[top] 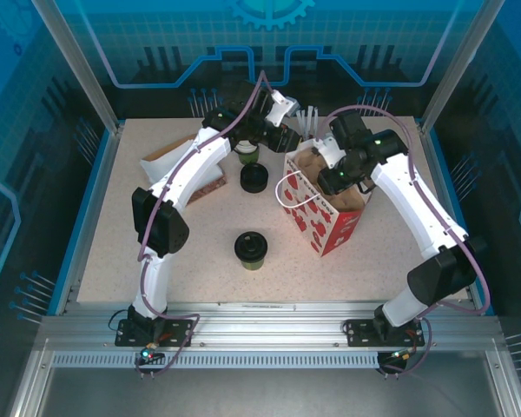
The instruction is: Pack the takeout coffee
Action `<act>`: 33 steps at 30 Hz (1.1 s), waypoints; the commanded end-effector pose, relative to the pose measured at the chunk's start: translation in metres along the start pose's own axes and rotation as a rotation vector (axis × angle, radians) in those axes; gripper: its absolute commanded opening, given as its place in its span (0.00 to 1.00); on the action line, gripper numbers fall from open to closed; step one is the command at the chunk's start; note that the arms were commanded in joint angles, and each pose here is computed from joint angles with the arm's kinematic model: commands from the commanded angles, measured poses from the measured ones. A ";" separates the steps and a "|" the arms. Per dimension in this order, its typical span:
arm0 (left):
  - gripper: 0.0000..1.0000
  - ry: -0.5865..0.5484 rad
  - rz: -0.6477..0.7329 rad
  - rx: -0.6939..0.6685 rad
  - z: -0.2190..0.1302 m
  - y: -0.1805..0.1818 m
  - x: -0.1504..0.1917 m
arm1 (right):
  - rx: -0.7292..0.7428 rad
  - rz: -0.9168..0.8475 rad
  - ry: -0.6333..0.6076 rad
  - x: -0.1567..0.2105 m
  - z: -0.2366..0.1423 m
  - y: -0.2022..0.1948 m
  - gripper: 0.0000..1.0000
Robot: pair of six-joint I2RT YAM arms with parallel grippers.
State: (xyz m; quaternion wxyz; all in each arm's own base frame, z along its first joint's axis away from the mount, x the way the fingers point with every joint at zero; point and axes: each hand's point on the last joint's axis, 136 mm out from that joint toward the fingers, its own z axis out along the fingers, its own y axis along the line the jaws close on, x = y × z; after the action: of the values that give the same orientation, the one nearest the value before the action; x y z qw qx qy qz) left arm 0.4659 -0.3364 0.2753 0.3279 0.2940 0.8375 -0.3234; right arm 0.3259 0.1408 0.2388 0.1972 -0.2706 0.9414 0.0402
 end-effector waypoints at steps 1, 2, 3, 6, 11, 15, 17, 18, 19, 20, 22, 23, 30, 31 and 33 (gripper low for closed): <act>0.35 -0.044 0.018 0.004 -0.019 -0.005 -0.013 | -0.004 -0.008 0.048 0.007 -0.001 0.005 0.30; 0.35 -0.046 0.018 0.004 -0.019 -0.005 -0.013 | -0.003 -0.008 0.052 0.007 0.000 0.005 0.30; 0.35 -0.048 0.018 0.006 -0.019 -0.006 -0.014 | -0.002 -0.008 0.052 0.007 0.000 0.005 0.30; 0.37 -0.063 0.016 0.012 -0.023 -0.009 -0.018 | 0.001 -0.008 0.057 0.006 0.002 0.003 0.30; 0.47 -0.113 0.018 0.022 -0.034 -0.017 -0.032 | 0.009 -0.006 0.084 0.008 0.008 0.001 0.30; 0.54 -0.155 0.019 0.016 -0.048 -0.023 -0.043 | 0.010 -0.003 0.102 0.010 0.014 0.001 0.30; 0.57 -0.175 0.016 0.013 -0.055 -0.026 -0.048 | 0.007 -0.004 0.112 0.011 0.017 0.002 0.31; 0.58 -0.184 0.014 0.008 -0.059 -0.027 -0.050 | 0.006 -0.003 0.116 0.012 0.020 0.002 0.31; 0.59 -0.192 0.013 0.005 -0.063 -0.028 -0.052 | 0.004 -0.002 0.118 0.012 0.021 0.002 0.31; 0.60 -0.202 0.011 0.000 -0.067 -0.029 -0.053 | 0.000 -0.001 0.120 0.012 0.024 0.003 0.31; 0.61 -0.218 0.000 -0.013 -0.074 -0.029 -0.055 | -0.014 0.006 0.128 0.013 0.029 0.005 0.31; 0.61 -0.230 -0.005 -0.018 -0.079 -0.030 -0.056 | -0.020 0.007 0.131 0.013 0.033 0.006 0.32; 0.64 -0.305 -0.026 -0.070 -0.113 -0.035 -0.049 | -0.034 0.021 0.150 0.017 0.051 0.008 0.32; 0.64 -0.316 -0.030 -0.073 -0.118 -0.037 -0.047 | -0.035 0.023 0.145 0.017 0.052 0.008 0.32; 0.65 -0.337 -0.040 -0.073 -0.126 -0.041 -0.040 | -0.041 0.025 0.148 0.018 0.057 0.010 0.32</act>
State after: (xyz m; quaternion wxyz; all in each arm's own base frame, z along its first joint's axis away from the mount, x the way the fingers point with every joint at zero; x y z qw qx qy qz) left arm 0.4233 -0.2924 0.3657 0.4274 0.2291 0.8063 -0.3388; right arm 0.3283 0.1419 0.1844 0.1223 -0.2658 0.9558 0.0299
